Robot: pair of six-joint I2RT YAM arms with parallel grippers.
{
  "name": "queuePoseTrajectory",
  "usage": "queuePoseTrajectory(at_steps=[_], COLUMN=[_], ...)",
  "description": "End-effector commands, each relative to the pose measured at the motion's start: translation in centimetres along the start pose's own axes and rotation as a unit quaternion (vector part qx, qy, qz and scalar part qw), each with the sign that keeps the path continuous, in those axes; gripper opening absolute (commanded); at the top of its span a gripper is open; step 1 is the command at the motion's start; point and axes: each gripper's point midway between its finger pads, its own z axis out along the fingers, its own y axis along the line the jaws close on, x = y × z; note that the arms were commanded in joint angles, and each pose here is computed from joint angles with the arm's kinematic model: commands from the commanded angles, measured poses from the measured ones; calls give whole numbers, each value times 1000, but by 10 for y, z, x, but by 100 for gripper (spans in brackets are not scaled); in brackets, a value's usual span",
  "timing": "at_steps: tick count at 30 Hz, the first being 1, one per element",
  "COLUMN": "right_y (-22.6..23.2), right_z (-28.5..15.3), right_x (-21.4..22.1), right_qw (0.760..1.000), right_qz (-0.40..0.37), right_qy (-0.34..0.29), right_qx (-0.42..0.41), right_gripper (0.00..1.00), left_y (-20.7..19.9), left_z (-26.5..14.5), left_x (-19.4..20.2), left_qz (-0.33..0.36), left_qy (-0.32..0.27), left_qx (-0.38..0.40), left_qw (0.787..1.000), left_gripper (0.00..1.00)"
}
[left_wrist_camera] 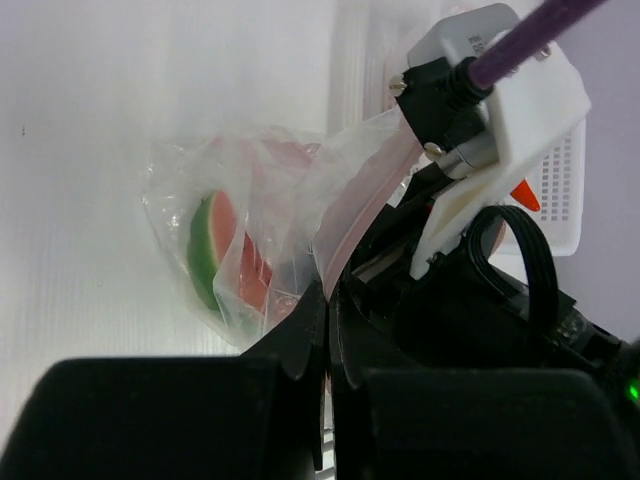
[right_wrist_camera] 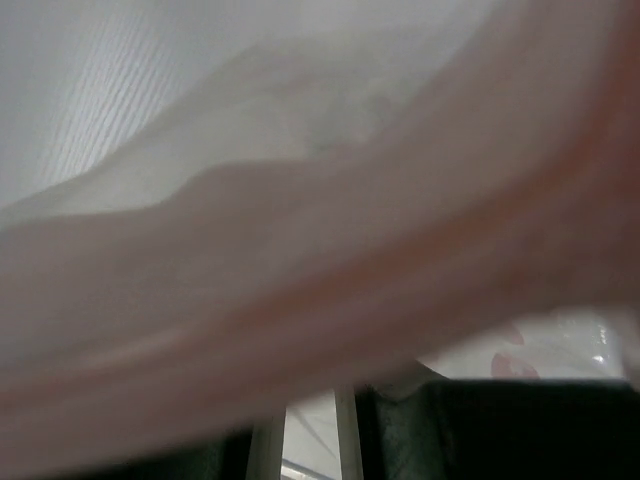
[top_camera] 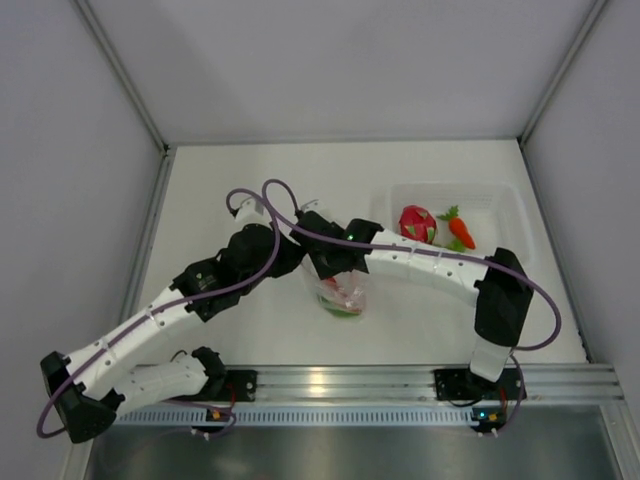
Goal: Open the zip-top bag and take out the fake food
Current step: Pick up the fake fruit from the zipper food storage bag.
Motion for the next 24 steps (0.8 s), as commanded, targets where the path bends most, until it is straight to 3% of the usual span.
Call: queuePoseTrajectory(at_steps=[1,14,24], right_y=[9,20,41], right_z=[19,55,56], right_x=[9,51,72], right_qw=[999,996,991], right_qz=[-8,-2,-73], right_qy=[25,65,78], right_qx=[-30,-58,-77], right_gripper=[22,18,21], left_y=[-18,1,26], left_z=[-11,-27,-16], left_x=[-19,-16,8], left_qz=[-24,-31,-21], left_qy=[-39,-52,-29], left_qx=[44,54,30], left_qw=[998,997,999], left_gripper=[0,0,0])
